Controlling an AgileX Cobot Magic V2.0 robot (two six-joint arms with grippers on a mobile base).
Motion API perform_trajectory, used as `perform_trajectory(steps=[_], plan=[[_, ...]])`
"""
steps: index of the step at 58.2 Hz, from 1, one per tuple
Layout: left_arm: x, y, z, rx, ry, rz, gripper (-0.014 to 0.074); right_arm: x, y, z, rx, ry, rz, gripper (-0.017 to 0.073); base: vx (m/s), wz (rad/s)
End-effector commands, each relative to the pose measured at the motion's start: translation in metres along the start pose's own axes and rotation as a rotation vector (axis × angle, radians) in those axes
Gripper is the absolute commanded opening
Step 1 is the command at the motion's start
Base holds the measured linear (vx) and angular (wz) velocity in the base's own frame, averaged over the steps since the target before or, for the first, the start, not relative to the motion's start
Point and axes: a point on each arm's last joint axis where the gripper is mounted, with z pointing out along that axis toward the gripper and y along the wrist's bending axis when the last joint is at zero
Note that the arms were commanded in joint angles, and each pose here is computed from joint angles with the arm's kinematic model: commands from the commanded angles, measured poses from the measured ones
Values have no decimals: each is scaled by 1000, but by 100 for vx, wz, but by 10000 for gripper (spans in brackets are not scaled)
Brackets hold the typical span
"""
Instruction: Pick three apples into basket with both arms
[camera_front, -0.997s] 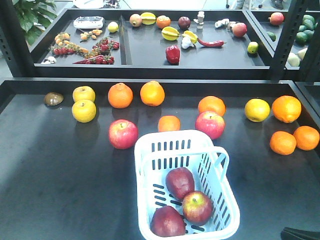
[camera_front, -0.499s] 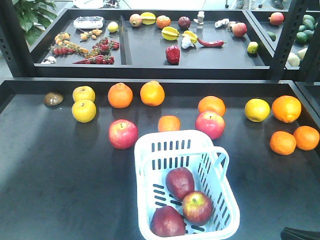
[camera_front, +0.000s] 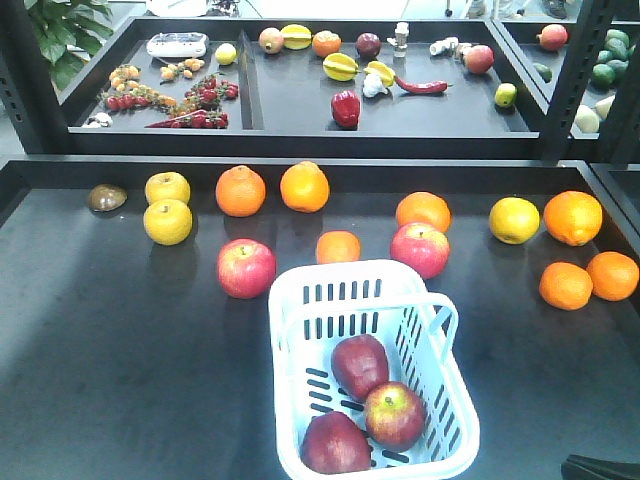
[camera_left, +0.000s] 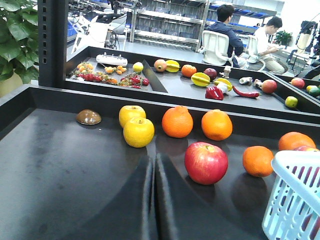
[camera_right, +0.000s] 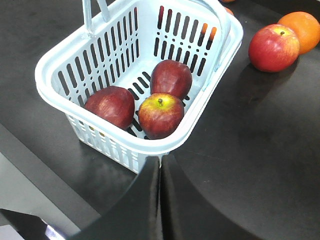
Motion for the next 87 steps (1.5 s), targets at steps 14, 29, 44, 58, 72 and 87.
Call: perform_trajectory(steps=[14,29,44,58,72,87], plan=[[-15,-2,-3,15,-103,-14,-6,-13,-3,-4,26,-82,-4,-8,0,0],[-15,-2,-3,15,-103,-13,-6,-13,-3,-4,26,-82,-3,-8,0,0],[-15,-2,-3,15,-103,-13,-6,-7,-3,0,42,-113,-3,-8,0,0],[-15,-2,-3,15,-103,-13,-6,26,-5,22,130,-305,208,-8,0,0],[-15,-2,-3,15,-103,-13,-6,62,-12,27,291,-389,520,-8,0,0],[-15,-2,-3,15,-103,-13,-6,72,-18,16,451,-513,644,-8,0,0]])
